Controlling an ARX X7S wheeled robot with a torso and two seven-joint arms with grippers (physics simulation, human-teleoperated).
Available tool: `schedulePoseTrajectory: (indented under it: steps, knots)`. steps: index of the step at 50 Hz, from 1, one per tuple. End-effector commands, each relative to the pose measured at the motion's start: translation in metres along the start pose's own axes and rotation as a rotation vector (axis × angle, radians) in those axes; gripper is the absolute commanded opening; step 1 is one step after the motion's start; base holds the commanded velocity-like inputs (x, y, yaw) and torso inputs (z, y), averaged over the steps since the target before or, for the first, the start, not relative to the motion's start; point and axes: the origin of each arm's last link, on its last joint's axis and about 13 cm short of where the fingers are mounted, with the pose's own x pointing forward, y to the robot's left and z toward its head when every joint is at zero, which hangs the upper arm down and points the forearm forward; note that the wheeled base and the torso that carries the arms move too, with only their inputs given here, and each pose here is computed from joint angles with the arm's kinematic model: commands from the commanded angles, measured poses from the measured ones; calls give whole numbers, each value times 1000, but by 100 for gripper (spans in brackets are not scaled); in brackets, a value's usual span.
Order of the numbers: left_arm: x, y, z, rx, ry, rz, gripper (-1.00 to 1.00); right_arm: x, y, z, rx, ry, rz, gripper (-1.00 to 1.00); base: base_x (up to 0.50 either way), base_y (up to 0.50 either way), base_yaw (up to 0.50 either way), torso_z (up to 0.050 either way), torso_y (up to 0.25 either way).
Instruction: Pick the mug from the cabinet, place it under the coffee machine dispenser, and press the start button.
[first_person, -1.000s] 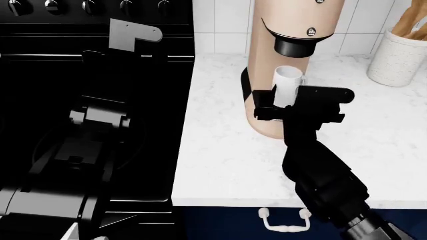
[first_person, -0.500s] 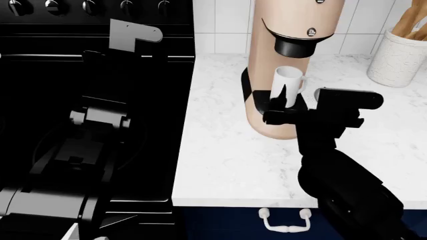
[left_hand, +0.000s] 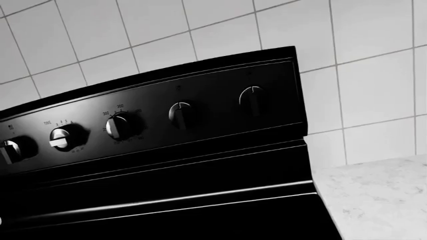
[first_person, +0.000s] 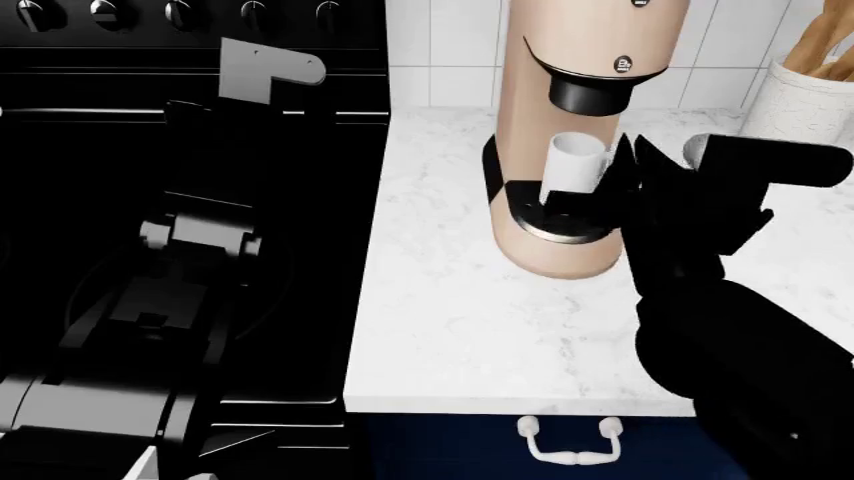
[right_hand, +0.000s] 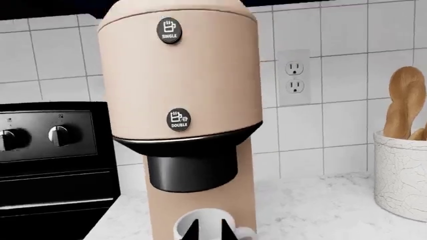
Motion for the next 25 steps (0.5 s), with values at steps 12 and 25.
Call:
schedulePoseTrajectory:
  steps: [12, 25]
  knots:
    - [-1, -1, -1, 15, 30, 12, 100, 4, 8, 38, 30, -64, 55, -100, 0, 0, 0, 0, 0]
    - [-1, -1, -2, 28, 34, 15, 100, 5, 10, 44, 20, -80, 55, -100, 0, 0, 0, 0, 0]
